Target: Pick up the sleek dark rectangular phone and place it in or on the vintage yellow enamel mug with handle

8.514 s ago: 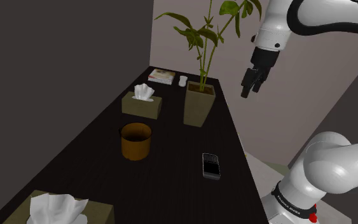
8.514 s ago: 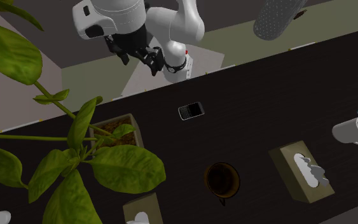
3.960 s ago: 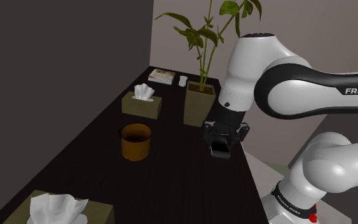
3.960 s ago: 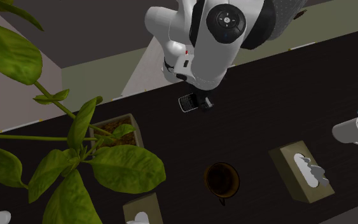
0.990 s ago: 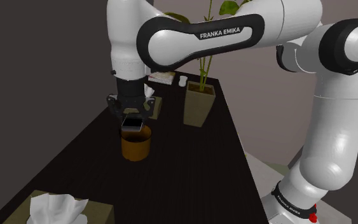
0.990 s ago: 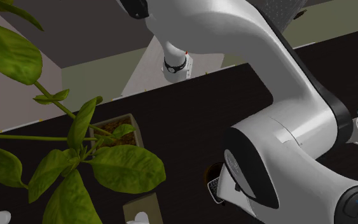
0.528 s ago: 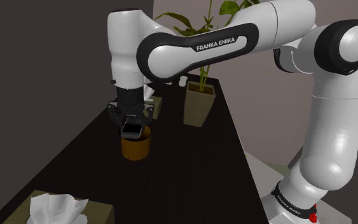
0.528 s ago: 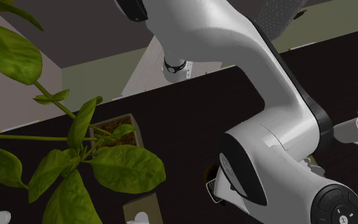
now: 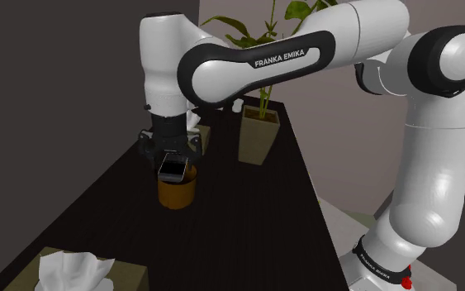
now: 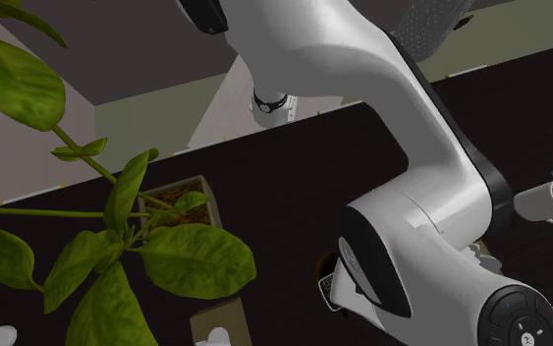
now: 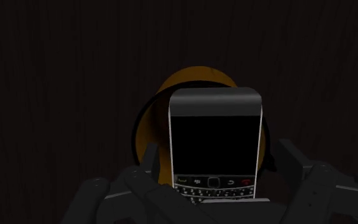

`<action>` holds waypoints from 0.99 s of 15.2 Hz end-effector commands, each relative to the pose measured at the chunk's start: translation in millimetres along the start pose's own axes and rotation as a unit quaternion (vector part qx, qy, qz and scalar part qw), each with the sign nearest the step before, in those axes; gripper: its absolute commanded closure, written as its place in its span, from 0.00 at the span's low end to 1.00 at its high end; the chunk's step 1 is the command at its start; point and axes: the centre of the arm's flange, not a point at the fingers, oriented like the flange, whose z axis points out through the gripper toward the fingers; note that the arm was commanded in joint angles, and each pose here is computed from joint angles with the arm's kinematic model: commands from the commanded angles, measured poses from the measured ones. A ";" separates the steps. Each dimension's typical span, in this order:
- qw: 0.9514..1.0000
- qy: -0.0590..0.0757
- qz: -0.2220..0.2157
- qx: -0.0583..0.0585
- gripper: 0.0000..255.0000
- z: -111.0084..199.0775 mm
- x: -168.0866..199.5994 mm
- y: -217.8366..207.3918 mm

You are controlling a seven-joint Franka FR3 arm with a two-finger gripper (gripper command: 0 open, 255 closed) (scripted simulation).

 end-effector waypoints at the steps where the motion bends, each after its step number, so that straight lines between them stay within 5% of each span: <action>1: 1.000 0.000 0.000 0.000 0.00 0.2 0.1 0.0; 3: 1.000 0.000 0.000 0.000 0.00 0.4 -0.1 0.2; 7: 1.000 0.000 0.000 0.000 0.00 -49.6 -0.1 0.1; 15: 1.000 0.000 0.000 0.000 0.00 -49.6 -0.1 0.1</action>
